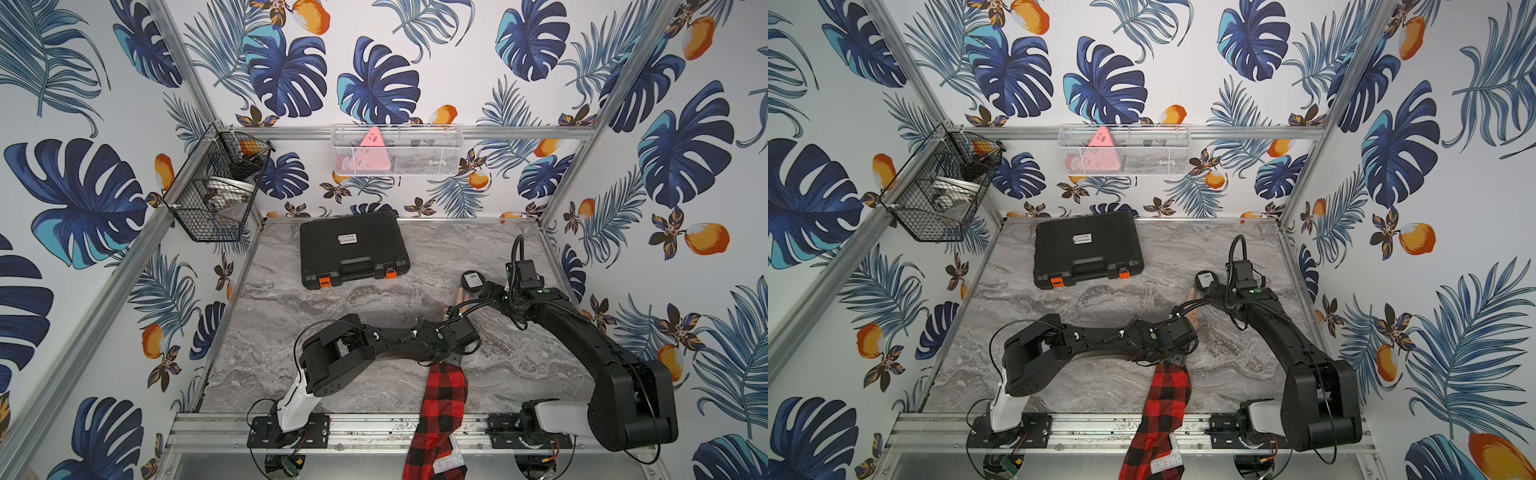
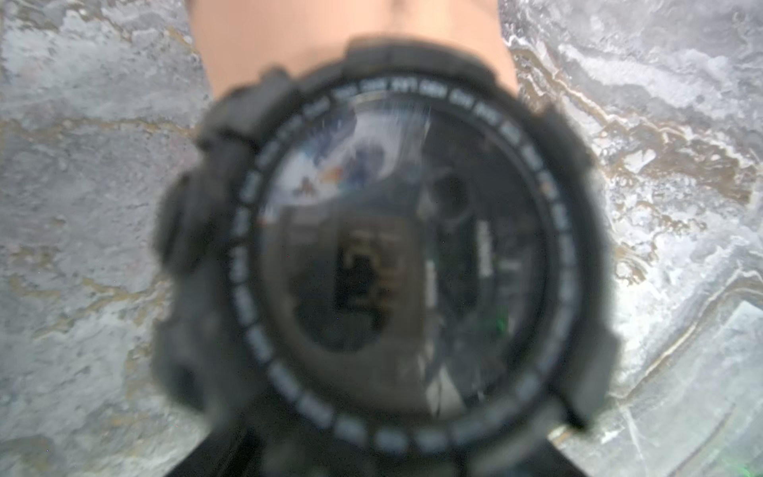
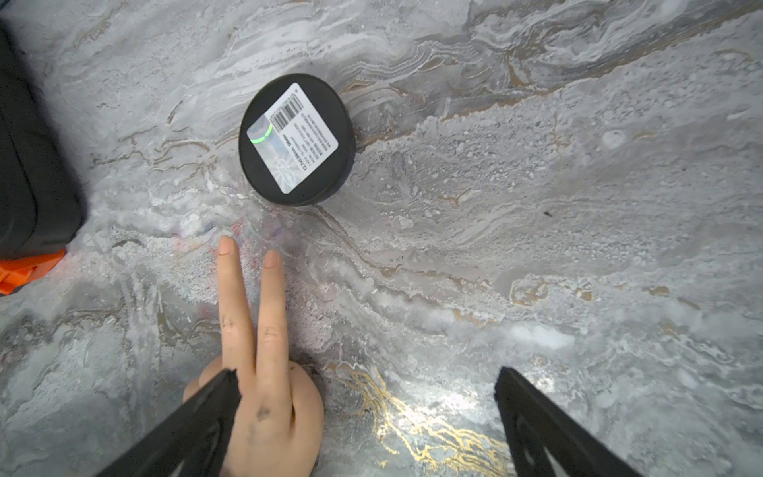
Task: Take off the watch
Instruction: Adjust the hand at the center of the board.
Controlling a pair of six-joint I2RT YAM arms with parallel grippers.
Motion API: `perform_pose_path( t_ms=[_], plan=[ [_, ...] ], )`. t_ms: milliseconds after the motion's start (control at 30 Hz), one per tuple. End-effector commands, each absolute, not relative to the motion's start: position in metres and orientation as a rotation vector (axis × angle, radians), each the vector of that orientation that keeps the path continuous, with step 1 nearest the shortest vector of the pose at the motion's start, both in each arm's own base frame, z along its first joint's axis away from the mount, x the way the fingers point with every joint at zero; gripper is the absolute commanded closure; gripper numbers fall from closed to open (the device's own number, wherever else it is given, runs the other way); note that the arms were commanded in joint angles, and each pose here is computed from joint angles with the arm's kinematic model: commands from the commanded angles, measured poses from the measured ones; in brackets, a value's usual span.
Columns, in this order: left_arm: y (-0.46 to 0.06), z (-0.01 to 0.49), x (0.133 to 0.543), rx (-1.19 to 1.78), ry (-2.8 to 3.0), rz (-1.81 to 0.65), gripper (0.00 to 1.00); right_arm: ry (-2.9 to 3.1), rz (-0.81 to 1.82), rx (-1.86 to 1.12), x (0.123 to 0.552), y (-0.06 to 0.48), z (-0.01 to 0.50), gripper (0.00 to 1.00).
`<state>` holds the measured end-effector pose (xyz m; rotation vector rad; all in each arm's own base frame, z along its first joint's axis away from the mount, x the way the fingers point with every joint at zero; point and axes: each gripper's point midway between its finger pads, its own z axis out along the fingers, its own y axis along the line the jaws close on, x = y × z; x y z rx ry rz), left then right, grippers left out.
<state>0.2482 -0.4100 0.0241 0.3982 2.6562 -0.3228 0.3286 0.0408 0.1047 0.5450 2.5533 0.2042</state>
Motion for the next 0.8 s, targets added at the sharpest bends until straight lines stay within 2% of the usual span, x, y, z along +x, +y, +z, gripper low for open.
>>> perform_pose_path(
  t_ms=[0,333,667,767],
  plan=[
    [-0.408,0.032,0.248,0.388,2.629,-0.35,0.39,2.573,0.263,0.565,0.324,0.049,0.106,0.0],
    [-0.417,0.068,0.237,0.366,2.504,-0.684,0.62,2.554,0.543,0.59,0.318,0.08,0.123,0.0],
    [-0.414,0.108,0.234,0.326,2.414,-0.899,0.67,2.399,1.097,0.501,0.307,0.138,0.155,0.0],
    [-0.413,0.113,0.235,0.308,2.415,-0.93,0.68,2.373,1.188,0.452,0.301,0.154,0.156,0.0]
  ],
)
